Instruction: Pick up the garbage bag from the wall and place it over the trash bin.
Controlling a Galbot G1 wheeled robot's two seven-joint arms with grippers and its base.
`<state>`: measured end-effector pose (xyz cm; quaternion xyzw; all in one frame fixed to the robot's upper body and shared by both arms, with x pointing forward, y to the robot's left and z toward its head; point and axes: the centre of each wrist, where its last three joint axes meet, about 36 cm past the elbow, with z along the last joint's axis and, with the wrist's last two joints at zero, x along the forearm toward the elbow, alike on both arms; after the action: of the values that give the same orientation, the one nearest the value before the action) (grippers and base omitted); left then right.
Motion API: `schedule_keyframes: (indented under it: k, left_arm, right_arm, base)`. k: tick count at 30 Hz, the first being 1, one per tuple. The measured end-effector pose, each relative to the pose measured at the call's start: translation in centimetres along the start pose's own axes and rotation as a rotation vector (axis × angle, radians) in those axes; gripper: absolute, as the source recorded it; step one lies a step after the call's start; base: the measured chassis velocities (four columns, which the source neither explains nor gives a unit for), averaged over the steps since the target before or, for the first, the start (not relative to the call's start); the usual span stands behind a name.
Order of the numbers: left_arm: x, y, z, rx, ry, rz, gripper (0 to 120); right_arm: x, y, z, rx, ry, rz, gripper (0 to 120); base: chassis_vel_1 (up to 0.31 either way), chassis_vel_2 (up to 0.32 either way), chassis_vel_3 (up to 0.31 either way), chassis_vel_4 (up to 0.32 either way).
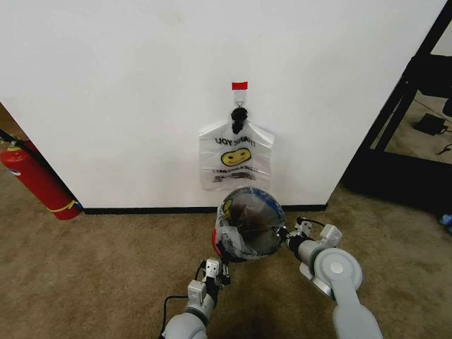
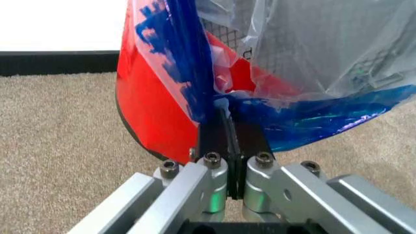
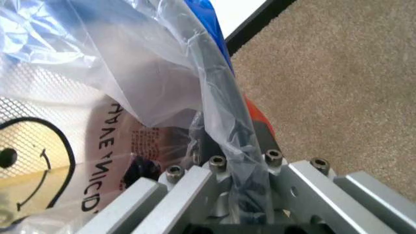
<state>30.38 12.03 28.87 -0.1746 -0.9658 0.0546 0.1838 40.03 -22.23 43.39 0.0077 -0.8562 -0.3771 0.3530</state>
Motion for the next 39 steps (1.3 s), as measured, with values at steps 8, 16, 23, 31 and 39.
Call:
schedule_keyframes:
  k: [8, 16, 23, 31, 39]
  left_arm:
    - [1.7, -0.4, -0.5, -0.054, -0.007, 0.022, 16]
    - [4.8, 0.2, -1.8, -0.187, -0.004, 0.083, 43]
    - [7.3, 0.7, -2.8, -0.263, -0.012, 0.130, 72]
    - [8.0, 1.4, -5.3, -0.136, -0.171, 0.027, 97]
    - [7.2, 2.1, -8.5, 0.058, -0.300, -0.015, 100]
  right_arm:
    - [-0.7, -0.3, -0.1, 0.010, 0.003, 0.018, 0]
    - [-1.5, -1.0, -0.6, 0.026, -0.014, 0.048, 0]
    - [-2.7, -1.1, -1.1, 0.026, -0.018, 0.059, 0]
    - [-3.9, -1.2, 0.7, 0.051, 0.007, 0.085, 0]
    - [-4.7, -1.6, 3.7, 0.054, 0.063, 0.117, 0]
  base:
    - [0.000, 0.000, 0.000, 0.000]
    - [0.000, 0.000, 0.000, 0.000]
    - [0.000, 0.000, 0.000, 0.000]
    - [0.000, 0.000, 0.000, 0.000]
    - [0.000, 0.000, 0.000, 0.000]
